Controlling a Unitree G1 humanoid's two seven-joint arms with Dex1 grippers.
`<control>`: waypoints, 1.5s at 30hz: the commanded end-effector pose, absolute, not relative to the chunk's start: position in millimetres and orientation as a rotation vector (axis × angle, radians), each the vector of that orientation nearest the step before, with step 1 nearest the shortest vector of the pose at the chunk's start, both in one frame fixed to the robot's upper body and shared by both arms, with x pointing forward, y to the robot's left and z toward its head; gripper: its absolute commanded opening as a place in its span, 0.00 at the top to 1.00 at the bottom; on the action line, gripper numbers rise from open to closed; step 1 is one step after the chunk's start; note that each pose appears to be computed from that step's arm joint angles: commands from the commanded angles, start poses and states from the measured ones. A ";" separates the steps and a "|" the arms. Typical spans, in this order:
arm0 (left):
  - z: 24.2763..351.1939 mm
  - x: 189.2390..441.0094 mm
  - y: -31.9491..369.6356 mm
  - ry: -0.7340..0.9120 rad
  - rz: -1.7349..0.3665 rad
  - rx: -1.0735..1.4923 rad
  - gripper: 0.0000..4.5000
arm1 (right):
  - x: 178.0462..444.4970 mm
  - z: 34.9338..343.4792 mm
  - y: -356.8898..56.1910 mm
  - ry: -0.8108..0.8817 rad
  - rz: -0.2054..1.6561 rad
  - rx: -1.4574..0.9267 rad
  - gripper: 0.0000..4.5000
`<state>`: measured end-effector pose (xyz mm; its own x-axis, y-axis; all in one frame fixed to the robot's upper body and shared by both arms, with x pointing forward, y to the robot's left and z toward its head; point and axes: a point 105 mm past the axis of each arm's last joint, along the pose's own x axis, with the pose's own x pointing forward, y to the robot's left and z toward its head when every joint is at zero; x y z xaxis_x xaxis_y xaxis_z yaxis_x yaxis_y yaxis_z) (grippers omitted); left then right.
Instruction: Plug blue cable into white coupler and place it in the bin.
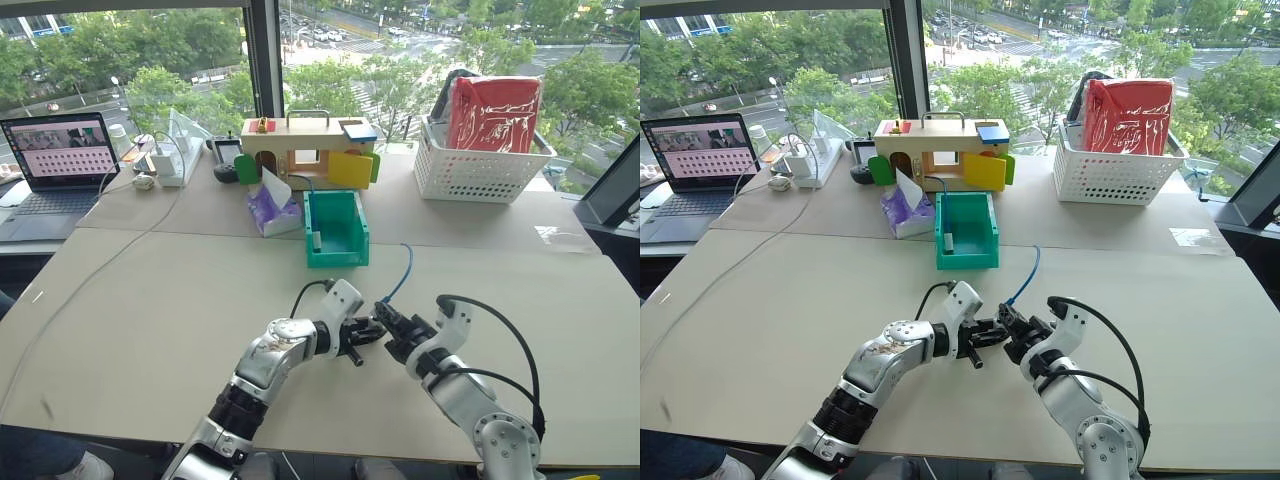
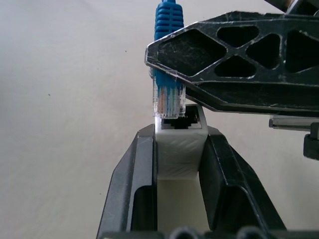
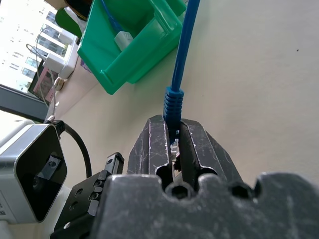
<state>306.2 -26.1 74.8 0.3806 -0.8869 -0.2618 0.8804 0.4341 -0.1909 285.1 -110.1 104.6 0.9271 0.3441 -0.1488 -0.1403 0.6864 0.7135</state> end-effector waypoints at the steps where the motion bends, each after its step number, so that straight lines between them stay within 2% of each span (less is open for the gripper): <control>1: 73.2 300.0 -29.3 0.358 -1.148 -0.035 0.86 | 284.5 111.6 -118.7 0.247 0.251 0.747 1.00; 33: 70.0 297.5 -29.8 0.373 -1.153 -0.046 0.86 | 273.2 102.0 -112.1 0.309 0.281 0.660 1.00; 41: 68.8 297.3 -29.3 0.384 -1.159 -0.031 0.86 | 270.2 99.1 -108.2 0.316 0.342 0.404 1.00; 45: 69.2 298.0 -28.6 0.397 -1.157 -0.033 0.86 | 266.1 89.5 -109.8 0.343 0.343 0.364 1.00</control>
<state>300.8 -27.4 71.9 0.3566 -0.8937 -0.2723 0.8830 0.4176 -0.2143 271.8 -111.2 100.6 0.9012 0.3760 -0.2156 -0.2661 0.8727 0.4094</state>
